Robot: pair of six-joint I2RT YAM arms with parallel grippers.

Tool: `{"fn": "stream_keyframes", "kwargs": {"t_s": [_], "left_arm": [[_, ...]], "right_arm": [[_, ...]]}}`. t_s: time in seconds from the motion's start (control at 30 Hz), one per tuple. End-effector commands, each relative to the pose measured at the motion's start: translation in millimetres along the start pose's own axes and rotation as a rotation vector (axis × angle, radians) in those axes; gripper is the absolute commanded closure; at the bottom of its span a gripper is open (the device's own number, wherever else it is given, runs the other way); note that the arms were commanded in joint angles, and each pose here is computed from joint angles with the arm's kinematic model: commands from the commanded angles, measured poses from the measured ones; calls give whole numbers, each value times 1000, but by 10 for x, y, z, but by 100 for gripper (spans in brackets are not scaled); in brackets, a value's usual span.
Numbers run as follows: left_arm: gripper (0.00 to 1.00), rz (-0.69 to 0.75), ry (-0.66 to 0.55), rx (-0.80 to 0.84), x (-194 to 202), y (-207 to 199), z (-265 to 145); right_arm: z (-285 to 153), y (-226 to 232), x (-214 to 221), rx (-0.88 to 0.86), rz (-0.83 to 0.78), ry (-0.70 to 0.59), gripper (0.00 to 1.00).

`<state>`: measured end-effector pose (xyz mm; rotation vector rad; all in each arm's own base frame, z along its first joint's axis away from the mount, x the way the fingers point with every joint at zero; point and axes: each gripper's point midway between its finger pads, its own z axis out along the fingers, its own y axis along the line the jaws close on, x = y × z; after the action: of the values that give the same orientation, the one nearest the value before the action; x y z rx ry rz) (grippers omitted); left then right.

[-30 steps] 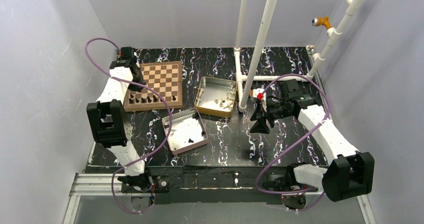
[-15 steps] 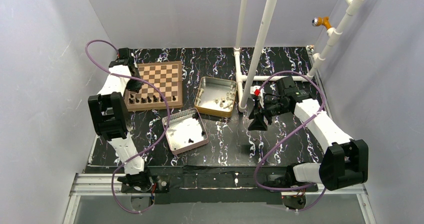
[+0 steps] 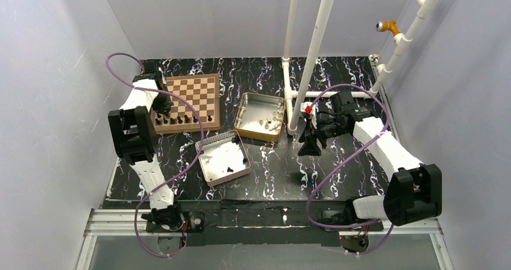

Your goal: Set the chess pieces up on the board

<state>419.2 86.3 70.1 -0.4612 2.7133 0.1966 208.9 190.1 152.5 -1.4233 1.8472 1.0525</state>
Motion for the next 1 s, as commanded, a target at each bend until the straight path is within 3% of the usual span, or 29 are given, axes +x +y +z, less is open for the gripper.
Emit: {"fn": "stream_keyframes", "kwargs": {"t_s": [0.0,0.97], "left_arm": [[100,-8,-35,8,-145,31,-105],[100,-28,16,-2,-20,76,-4]], "right_arm": [[-32,-41,-162,5,-35,-22,32],[-26,-61,-139,9,-35,-13,32]]}}
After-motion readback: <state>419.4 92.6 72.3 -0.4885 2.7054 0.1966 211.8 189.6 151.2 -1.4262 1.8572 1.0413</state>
